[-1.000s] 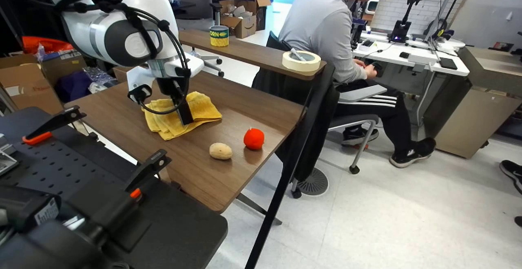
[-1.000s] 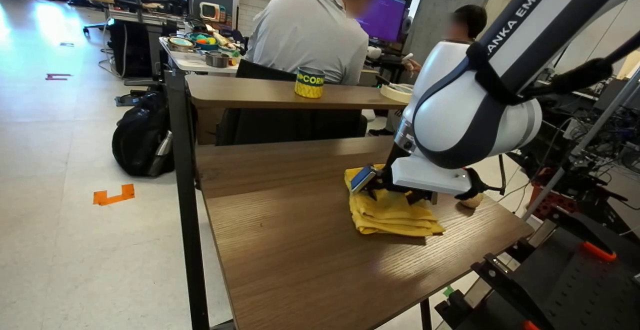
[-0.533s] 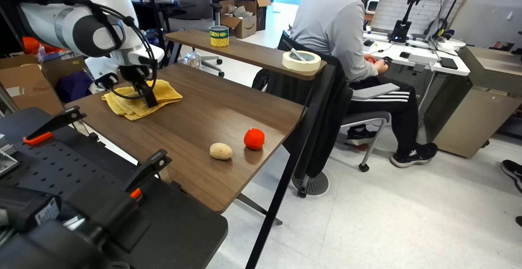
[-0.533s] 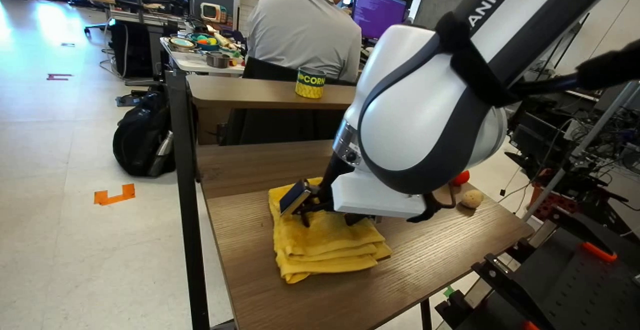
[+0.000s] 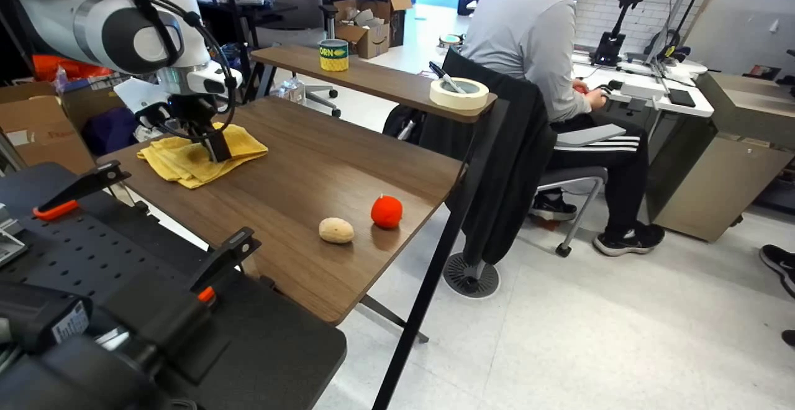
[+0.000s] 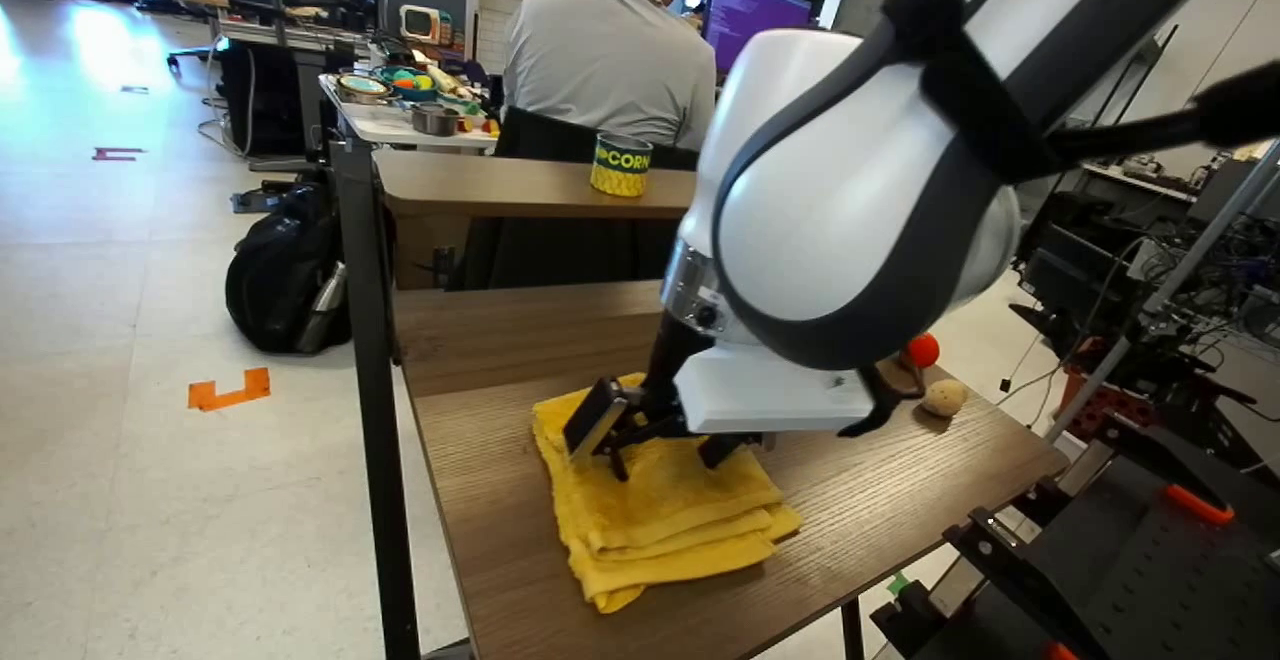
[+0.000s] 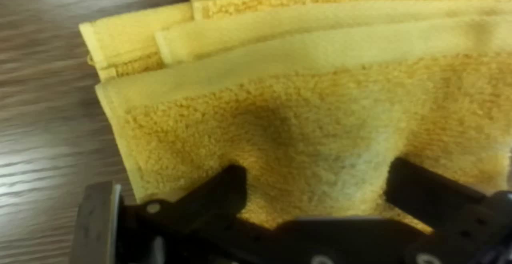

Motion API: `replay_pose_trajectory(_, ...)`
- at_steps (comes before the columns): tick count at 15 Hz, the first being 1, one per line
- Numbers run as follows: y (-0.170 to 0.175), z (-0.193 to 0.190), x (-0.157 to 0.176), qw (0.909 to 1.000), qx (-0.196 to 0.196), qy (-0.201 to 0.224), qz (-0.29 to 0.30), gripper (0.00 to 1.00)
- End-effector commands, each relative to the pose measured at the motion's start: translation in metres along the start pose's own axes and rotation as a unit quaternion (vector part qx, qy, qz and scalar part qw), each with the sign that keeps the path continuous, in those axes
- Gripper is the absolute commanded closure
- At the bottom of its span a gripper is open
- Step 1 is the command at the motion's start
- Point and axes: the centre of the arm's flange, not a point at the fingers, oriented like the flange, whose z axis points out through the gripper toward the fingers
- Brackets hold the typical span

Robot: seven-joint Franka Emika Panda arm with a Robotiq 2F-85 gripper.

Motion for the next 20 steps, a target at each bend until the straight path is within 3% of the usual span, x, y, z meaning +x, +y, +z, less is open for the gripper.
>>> replay_pose_trajectory(1, 0.069, -0.057, -0.021, 0.9998, -0.017, 0.009, 0.001, 0.0)
replay_pose_trajectory(7, 0.168, -0.129, -0.011, 0.9918, 0.026, 0.074, 0.1, 0.0)
replay_pose_trajectory(10, 0.222, -0.156, 0.001, 0.973, 0.044, 0.114, 0.196, 0.0)
replay_pose_trajectory(13, 0.26, -0.168, 0.018, 0.9482, 0.055, 0.137, 0.282, 0.0)
replay_pose_trajectory(14, 0.247, -0.161, 0.018, 0.9619, 0.04, 0.119, 0.243, 0.0)
replay_pose_trajectory(16, 0.264, -0.166, 0.022, 0.9546, 0.043, 0.124, 0.268, 0.0)
replay_pose_trajectory(20, 0.259, -0.165, 0.021, 0.9529, 0.047, 0.123, 0.273, 0.0)
